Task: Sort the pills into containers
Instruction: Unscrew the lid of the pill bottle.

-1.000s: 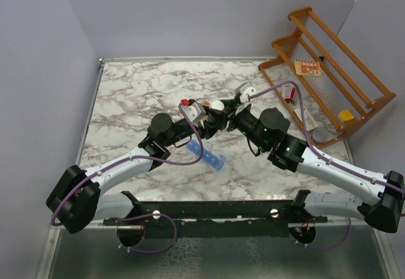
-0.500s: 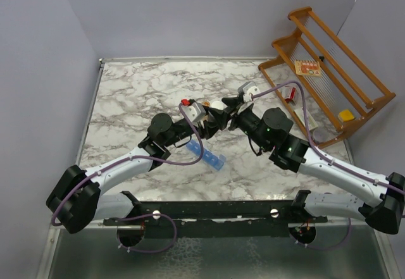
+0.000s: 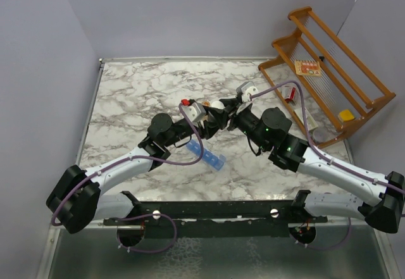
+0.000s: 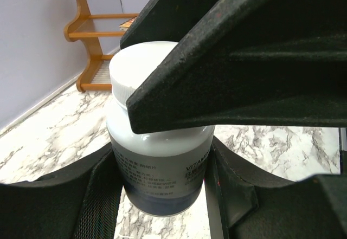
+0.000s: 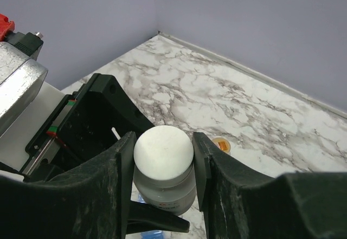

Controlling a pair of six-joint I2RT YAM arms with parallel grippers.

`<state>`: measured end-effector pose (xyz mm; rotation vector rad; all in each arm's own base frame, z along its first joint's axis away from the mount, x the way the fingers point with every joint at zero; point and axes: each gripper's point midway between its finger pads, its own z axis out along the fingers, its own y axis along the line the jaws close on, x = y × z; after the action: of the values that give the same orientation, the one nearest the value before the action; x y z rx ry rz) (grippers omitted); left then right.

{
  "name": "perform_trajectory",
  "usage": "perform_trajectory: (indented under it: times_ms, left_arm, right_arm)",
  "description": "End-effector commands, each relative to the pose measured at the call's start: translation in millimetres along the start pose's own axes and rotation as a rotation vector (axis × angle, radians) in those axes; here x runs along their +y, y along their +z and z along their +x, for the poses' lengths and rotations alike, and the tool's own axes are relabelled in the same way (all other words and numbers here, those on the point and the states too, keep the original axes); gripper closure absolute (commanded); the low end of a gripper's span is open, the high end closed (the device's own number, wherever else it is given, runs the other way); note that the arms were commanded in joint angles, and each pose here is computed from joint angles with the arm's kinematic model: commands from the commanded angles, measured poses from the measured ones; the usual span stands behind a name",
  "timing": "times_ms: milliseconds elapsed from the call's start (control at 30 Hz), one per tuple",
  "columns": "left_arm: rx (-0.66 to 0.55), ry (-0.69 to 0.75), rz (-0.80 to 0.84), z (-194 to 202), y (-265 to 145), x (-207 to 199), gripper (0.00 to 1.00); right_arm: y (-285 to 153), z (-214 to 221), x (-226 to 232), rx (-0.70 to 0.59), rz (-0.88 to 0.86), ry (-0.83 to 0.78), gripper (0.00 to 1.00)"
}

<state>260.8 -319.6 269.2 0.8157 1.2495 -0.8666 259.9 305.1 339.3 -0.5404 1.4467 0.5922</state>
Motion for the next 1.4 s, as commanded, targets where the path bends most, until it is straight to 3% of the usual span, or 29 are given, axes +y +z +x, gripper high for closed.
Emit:
perform_trajectory:
  times_ms: [0,233,633,1167,1200,1233,1367]
  left_arm:
    - [-0.046,0.028,0.003,-17.5,1.6,-0.8,1.00]
    - [-0.067,0.032,0.047,-26.4,-2.8,-10.4,1.00]
    - [-0.080,0.025,0.281,-31.6,-19.2,-55.5,1.00]
    - [-0.116,0.102,0.720,-42.5,-56.1,-126.4,1.00]
    - [-0.117,0.104,0.732,-42.7,-57.1,-128.6,1.00]
    - [-0.117,0.104,0.735,-42.5,-57.2,-129.4,1.00]
    - [-0.110,0.098,0.711,-38.5,-53.3,-126.2,1.00]
  right_arm:
    - [-0.3,-14.2,1.3,-0.022,0.001,-0.012,0.60]
    - [-6.9,-15.5,-0.5,0.016,-0.011,-0.074,0.99]
    - [-50.5,-22.9,10.7,0.011,-0.165,-0.187,0.99]
    - [-91.6,-22.4,64.9,-0.069,-0.547,-0.294,0.99]
    - [-91.6,-21.5,64.4,-0.072,-0.546,-0.303,0.98]
    - [-90.4,-22.1,62.1,-0.080,-0.530,-0.306,0.91]
    - [-85.5,-40.3,46.6,-0.144,-0.422,-0.291,0.41]
